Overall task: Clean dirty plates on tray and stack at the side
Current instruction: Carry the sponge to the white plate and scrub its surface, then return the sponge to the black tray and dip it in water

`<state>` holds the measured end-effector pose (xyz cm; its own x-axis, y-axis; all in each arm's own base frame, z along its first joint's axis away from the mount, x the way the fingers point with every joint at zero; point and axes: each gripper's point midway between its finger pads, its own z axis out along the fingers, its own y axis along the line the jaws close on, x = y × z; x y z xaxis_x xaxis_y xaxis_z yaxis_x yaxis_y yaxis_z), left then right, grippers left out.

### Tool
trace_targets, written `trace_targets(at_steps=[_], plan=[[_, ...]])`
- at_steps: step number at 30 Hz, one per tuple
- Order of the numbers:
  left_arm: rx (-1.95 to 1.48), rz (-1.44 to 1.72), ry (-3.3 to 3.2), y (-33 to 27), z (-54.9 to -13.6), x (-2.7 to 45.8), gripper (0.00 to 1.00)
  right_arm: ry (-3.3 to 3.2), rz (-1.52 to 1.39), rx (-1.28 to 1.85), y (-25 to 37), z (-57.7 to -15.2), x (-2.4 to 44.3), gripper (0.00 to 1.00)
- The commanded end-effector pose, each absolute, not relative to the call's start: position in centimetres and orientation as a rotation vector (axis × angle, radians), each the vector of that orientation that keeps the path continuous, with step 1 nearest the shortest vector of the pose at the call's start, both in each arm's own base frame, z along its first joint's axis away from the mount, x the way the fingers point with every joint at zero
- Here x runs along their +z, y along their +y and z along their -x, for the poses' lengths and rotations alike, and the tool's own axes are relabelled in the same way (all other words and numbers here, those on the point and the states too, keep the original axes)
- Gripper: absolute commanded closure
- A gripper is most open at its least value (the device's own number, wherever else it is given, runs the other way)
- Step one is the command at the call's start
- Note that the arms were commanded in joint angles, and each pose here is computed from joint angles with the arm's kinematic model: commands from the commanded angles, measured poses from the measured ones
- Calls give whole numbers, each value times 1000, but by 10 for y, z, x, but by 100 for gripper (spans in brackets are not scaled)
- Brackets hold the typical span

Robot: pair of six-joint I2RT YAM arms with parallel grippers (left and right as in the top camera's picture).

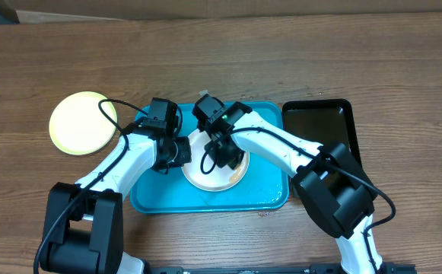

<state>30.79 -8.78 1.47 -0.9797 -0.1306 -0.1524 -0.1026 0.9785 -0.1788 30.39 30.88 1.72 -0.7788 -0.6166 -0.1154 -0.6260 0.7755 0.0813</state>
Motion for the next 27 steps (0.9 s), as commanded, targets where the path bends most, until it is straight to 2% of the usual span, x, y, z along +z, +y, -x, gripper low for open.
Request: trace_targets(at_steps=[1, 7, 13, 16, 20, 23, 27], plan=[[-277, 202, 2953, -90, -313, 17, 94, 2858, 1062, 439, 342, -299, 31, 96], [-274, 203, 2960, -90, -311, 17, 92, 2828, 972, 456, 332, -335, 67, 96], [-274, 203, 2960, -90, -311, 17, 90, 2878, 864, 380, 281, -369, 105, 96], [-275, 203, 2959, -90, -311, 17, 89, 2944, 717, 194, 229, -390, 103, 96], [-274, 203, 2958, -90, -312, 17, 81, 3066, 445, 1, 161, -398, 95, 96], [-278, 201, 2949, -90, -314, 17, 74, 3134, 273, -52, 122, -398, 86, 96], [-283, 199, 2933, -91, -318, 18, 71, 3208, 56, -66, 80, -392, 67, 96]])
